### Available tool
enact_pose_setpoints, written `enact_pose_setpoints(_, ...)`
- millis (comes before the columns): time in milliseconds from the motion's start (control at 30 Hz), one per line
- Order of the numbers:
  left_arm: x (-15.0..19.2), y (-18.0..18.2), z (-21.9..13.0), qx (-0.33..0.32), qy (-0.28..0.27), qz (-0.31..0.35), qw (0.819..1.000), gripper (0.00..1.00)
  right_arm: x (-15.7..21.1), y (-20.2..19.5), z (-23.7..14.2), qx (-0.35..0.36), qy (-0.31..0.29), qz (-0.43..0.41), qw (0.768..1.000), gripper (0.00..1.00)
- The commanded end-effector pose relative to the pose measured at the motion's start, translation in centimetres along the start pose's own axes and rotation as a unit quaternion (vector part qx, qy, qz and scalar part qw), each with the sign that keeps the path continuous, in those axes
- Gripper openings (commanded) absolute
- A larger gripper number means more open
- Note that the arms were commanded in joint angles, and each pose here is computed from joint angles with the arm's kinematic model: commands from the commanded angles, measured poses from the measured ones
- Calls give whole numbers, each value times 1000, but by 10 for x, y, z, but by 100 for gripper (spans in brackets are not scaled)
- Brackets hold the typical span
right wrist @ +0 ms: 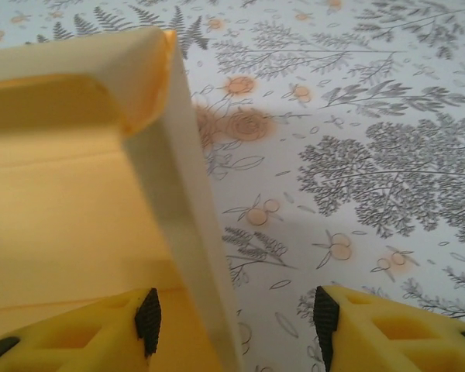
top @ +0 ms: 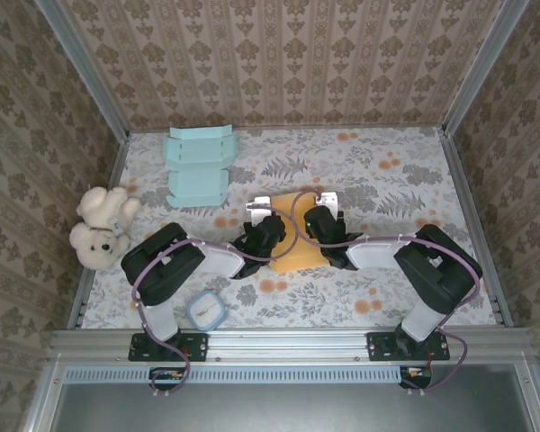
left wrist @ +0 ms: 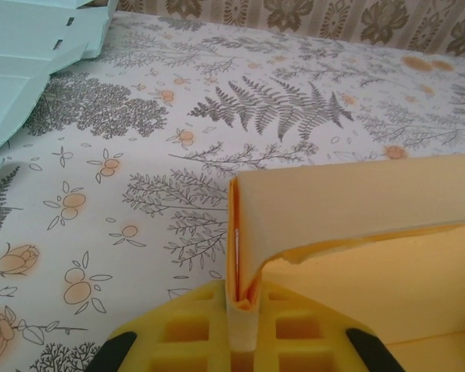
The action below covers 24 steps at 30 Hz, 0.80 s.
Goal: Fold the paper box
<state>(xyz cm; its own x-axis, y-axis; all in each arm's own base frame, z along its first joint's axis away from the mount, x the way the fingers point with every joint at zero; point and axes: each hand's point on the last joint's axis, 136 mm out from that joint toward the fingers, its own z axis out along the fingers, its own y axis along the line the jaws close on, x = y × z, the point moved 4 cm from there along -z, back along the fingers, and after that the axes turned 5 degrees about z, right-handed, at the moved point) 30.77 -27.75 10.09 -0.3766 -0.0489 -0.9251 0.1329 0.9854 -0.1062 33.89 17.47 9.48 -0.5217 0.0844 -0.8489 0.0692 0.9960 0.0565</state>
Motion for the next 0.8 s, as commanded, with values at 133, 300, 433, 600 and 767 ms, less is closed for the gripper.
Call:
enact_pose_setpoints(133, -10, 3, 11, -4, -6, 1, 1000, 0, -20, 0, -33, -58, -8, 25, 998, 59)
enact_pose_setpoints(300, -16, 4, 14, 18, -4, 19, 1000, 0, -38, -16, -63, -58, -16, 29, 998, 59)
enact_pose_setpoints(433, -22, 3, 17, 52, -7, 65, 997, 0, -51, -36, -91, -51, -33, 42, 997, 59)
enact_pose_setpoints(600, -30, -12, 17, 146, 4, 155, 977, 0, -59, -73, -130, -33, -75, 107, 991, 58)
enact_pose_setpoints(767, -37, -35, 0, 222, 23, 249, 943, 0, -45, -101, -158, -40, -88, 152, 984, 58)
